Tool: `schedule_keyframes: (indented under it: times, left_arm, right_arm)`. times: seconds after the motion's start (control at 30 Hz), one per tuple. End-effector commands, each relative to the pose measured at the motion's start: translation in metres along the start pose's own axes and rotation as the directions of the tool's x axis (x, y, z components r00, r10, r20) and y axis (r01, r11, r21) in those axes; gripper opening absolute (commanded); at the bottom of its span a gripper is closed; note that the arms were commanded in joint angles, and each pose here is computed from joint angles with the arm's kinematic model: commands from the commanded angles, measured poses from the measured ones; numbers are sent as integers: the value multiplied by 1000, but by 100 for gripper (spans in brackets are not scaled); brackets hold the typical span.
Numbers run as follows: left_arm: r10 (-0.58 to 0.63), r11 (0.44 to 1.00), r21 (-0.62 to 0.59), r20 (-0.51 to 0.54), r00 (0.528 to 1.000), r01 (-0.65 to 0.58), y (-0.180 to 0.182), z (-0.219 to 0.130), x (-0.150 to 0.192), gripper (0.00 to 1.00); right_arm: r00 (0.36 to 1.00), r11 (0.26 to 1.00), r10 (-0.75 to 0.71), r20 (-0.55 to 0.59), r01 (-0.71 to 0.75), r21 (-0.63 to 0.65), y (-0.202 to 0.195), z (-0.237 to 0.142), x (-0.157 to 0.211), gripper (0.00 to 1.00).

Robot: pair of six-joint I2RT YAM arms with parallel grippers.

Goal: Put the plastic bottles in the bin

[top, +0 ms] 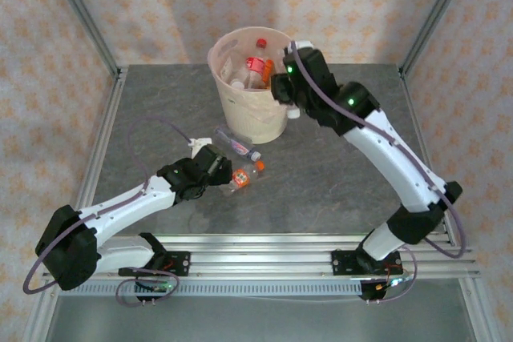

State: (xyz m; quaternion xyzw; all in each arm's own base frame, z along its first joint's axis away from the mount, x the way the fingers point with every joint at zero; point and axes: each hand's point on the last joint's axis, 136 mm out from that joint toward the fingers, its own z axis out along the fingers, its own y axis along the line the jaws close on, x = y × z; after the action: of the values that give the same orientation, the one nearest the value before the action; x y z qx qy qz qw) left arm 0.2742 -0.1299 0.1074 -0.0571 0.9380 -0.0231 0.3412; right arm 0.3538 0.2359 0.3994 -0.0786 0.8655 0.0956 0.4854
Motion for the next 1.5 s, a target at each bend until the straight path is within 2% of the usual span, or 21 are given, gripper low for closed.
schedule_keyframes:
  times: [0.0,0.13,0.3,0.43,0.57,0.77,0.87,1.03,1.13,1.2,1.47]
  left_arm:
    - [1,998,66,46,999,-4,-14,-10,-19,100]
    - [17,997,73,42,999,-21,-17,-10,-19,100]
    - [17,995,93,40,999,-21,-21,-9,-19,100]
    - [65,990,125,37,997,-69,-29,-7,-18,100]
    - [118,980,159,23,993,-120,-37,-6,-15,100]
    - [184,969,168,-12,983,-179,-42,-3,-11,100]
    - [189,966,181,-14,982,-184,-46,-2,-11,100]
    - [253,946,214,-12,967,-244,-53,-2,-9,100]
    - [328,920,234,-15,945,-315,-58,-3,-8,100]
    - [387,895,244,-14,922,-372,-60,-2,-7,100]
    - [484,857,210,-11,875,-471,-54,1,-7,100]
  right_arm:
    - [1000,998,-11,-6,11,-57,5,19,-18,35]
    - [999,997,-22,32,24,-73,11,41,-44,34]
    - [998,996,-52,39,55,-76,20,75,-55,33]
    - [996,993,-73,41,77,-84,28,100,-59,33]
    - [994,990,-107,33,110,-86,33,123,-56,33]
    - [989,986,-142,-27,139,-93,36,148,-35,39]
    - [987,984,-154,-54,148,-101,37,155,-26,48]
    - [984,982,-163,-72,155,-105,37,158,-21,81]
    - [986,983,-157,-61,150,-106,36,152,-26,95]
    - [987,983,-153,-50,147,-106,36,146,-30,100]
    - [992,991,-125,7,125,-41,16,102,-55,99]
